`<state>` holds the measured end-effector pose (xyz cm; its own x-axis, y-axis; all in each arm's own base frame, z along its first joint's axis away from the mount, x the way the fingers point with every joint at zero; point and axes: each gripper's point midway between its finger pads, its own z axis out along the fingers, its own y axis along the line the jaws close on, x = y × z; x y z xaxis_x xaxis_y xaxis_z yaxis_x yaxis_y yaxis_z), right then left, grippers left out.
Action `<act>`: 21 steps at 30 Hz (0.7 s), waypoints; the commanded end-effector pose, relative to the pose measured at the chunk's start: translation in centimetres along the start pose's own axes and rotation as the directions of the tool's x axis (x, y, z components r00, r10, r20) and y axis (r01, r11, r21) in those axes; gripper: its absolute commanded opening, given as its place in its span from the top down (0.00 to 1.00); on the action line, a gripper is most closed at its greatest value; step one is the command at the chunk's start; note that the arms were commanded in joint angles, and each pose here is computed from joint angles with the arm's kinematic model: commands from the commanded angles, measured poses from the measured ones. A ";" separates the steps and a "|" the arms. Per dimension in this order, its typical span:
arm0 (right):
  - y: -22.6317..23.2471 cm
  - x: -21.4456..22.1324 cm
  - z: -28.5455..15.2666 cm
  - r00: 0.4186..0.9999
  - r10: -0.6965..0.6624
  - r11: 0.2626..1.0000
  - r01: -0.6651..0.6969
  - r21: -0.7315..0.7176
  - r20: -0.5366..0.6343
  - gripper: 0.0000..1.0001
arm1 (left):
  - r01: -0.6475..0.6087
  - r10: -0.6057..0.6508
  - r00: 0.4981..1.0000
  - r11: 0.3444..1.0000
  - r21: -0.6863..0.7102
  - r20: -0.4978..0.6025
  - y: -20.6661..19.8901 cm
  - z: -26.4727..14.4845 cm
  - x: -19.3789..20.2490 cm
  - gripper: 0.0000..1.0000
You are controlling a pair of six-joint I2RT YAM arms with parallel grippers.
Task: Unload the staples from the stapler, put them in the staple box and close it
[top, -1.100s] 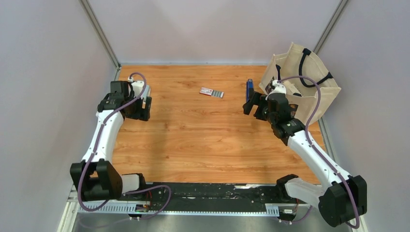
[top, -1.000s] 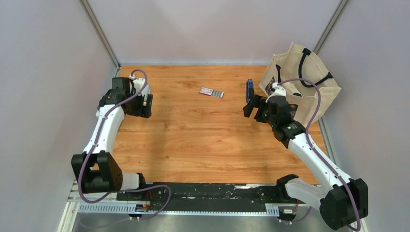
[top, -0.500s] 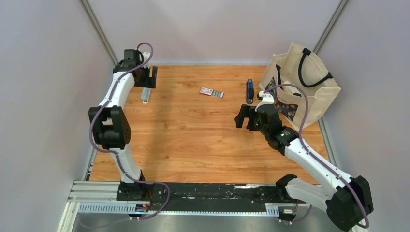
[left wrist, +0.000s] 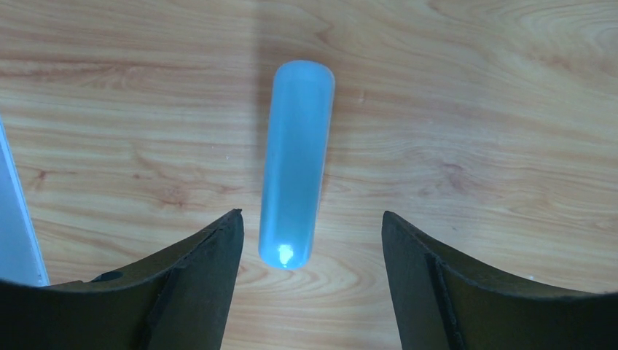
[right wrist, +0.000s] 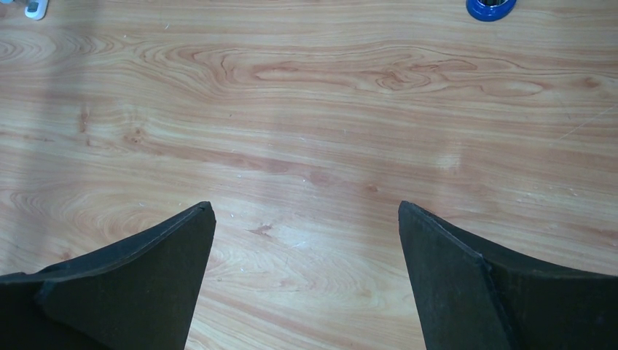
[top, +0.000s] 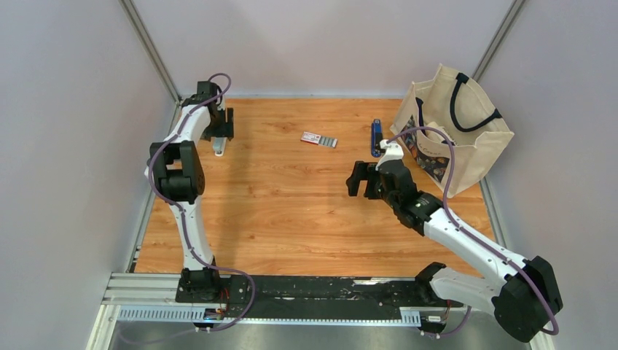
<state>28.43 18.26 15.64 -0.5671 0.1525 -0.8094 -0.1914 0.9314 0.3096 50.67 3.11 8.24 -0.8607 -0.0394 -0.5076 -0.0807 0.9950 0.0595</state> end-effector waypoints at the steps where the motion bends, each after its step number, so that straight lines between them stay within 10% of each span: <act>1: 0.1 -1.3 -0.3 0.998 0.003 1.000 -0.003 -0.002 0.066 0.00 | 0.043 -0.043 0.999 0.999 -0.014 -0.022 0.5 0.4 -0.1 0.25; 21: -0.1 -0.6 -0.3 0.997 0.004 1.000 -0.004 -0.011 0.073 0.04 | -0.040 0.038 0.999 0.997 -0.059 -0.030 1.3 2.3 1.6 0.61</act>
<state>28.19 17.73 15.26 -0.5519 0.1622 -0.8180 -0.1824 0.9337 0.3082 50.55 4.22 5.55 -0.8819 -0.0439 -0.4694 -0.0976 0.9911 0.0907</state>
